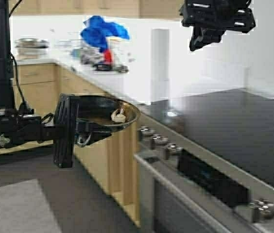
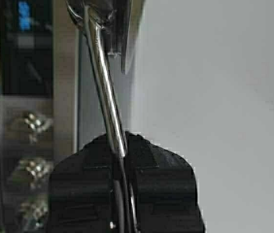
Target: Add oil to the pan and cook the shrimp and serve it
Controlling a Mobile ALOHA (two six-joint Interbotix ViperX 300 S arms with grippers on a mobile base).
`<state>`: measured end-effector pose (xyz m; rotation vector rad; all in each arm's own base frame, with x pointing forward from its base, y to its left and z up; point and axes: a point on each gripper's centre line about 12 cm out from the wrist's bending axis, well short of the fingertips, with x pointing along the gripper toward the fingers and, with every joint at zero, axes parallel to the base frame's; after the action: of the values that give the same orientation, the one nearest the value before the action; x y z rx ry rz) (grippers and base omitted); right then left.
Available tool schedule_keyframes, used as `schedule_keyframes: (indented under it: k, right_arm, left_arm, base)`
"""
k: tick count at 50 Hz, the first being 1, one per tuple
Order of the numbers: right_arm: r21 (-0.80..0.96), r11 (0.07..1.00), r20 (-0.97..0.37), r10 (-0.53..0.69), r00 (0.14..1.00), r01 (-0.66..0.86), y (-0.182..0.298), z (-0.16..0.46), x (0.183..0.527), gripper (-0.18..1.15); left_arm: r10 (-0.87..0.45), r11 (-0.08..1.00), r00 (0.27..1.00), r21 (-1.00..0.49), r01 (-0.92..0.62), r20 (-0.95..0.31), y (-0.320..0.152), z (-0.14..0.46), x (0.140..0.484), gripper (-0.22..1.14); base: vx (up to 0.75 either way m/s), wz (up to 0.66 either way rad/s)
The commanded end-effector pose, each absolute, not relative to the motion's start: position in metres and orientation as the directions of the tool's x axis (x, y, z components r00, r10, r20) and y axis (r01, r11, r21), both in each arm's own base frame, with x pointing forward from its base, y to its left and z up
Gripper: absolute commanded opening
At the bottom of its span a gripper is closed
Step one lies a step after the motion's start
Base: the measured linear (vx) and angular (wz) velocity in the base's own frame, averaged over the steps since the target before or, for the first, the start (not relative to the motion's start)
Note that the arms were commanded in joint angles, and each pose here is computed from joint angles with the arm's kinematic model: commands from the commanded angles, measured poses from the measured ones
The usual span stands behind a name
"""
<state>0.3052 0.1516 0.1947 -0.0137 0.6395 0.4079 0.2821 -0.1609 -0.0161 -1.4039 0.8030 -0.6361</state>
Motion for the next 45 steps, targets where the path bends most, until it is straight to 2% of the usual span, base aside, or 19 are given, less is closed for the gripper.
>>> schedule_keyframes:
  k: [1, 45]
  right_arm:
    - [0.115, 0.917, -0.548, 0.378, 0.746, -0.381, 0.155, 0.209, 0.309, 0.05]
    - [0.114, 0.904, -0.554, 0.402, 0.729, -0.412, 0.165, 0.21, 0.306, 0.05]
  left_arm:
    - [-0.801, 0.045, 0.598, -0.999, 0.009, -0.031, -0.163, 0.007, 0.286, 0.04]
    - [-0.809, 0.036, 0.587, -0.999, 0.028, -0.013, -0.165, 0.008, 0.288, 0.04]
  base:
    - [0.01, 0.37]
    - [0.02, 0.51]
